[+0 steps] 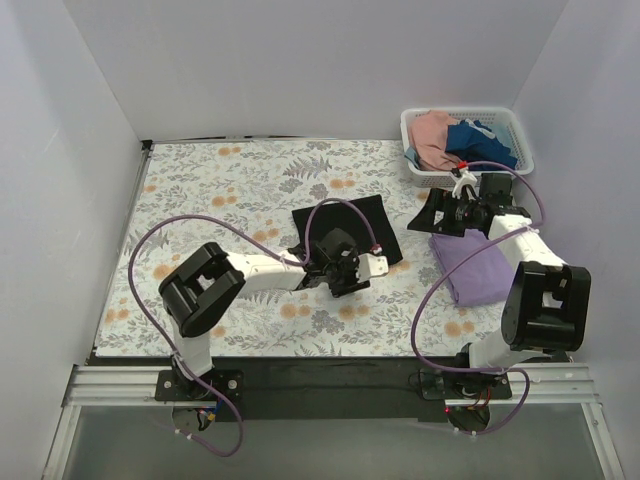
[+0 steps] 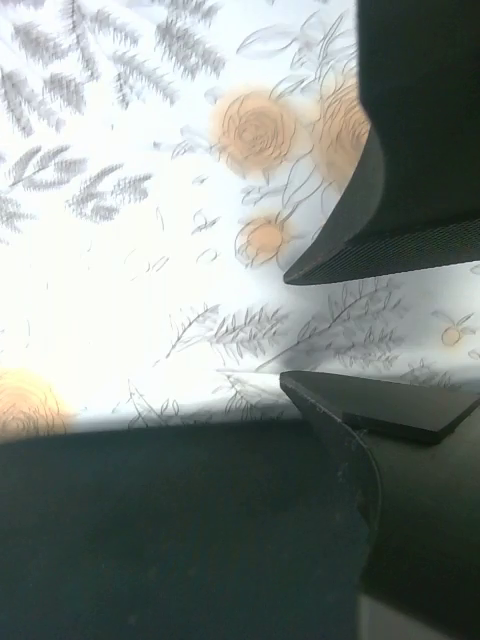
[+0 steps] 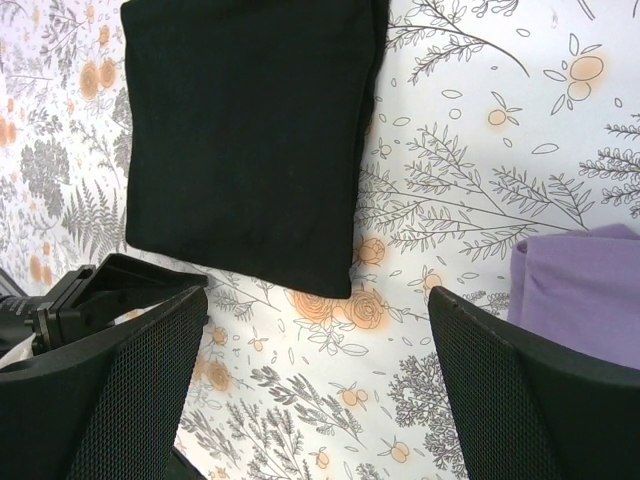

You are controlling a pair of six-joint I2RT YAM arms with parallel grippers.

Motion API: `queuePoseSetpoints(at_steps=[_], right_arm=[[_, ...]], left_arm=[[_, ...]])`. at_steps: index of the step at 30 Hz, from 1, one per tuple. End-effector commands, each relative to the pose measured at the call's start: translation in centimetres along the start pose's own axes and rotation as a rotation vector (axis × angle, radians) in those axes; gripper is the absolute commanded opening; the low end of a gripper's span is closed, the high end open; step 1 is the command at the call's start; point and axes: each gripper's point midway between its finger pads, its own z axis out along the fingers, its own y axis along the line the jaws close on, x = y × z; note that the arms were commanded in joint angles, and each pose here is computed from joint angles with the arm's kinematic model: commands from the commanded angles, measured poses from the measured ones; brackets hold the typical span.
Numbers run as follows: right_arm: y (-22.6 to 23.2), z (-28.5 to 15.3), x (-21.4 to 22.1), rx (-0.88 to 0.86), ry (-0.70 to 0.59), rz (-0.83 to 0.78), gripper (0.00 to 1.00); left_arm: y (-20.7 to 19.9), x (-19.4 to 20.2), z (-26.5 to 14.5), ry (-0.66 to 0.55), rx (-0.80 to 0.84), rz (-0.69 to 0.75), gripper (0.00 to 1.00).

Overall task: Fold and stack the t-shirts
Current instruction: Neatly place the folded tshirt to the corner

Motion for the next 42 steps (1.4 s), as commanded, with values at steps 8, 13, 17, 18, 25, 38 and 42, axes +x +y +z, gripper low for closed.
queuePoseSetpoints(at_steps=[8,13,17,18,25,38,42], right_arm=[[0.6,-0.4,1.2,-0.071,0.025,0.094,0.96],[-0.1,-0.8,0.7,-0.103,0.016,0.181,0.96],[-0.9,-1.2,0.8,-0.119,0.013,0.245,0.96],[-1.0,-1.2,1.0,-0.119,0.015,0.253,0.96],[-0.8,-0.9,1.8,-0.143,0.025,0.282,0.96],[3.1,2.2,5.4,-0.226,0.035,0.353,0.98],[3.9,3.6,6.1,-0.225,0.025,0.431,0.98]], left_arm=[[1.4,-6.5,-0.2,-0.179,-0.022,0.068,0.4],[2.9,-7.6,3.1,-0.189,-0.097,0.153,0.39],[4.2,-7.3,5.0,-0.185,-0.163,0.201,0.38],[4.3,-6.7,5.9,-0.168,-0.172,0.204,0.38],[3.0,-5.1,6.1,-0.142,-0.151,0.22,0.0],[0.8,-8.2,-0.4,-0.257,-0.027,0.026,0.0],[0.9,-9.1,-0.9,-0.276,-0.022,-0.005,0.0]])
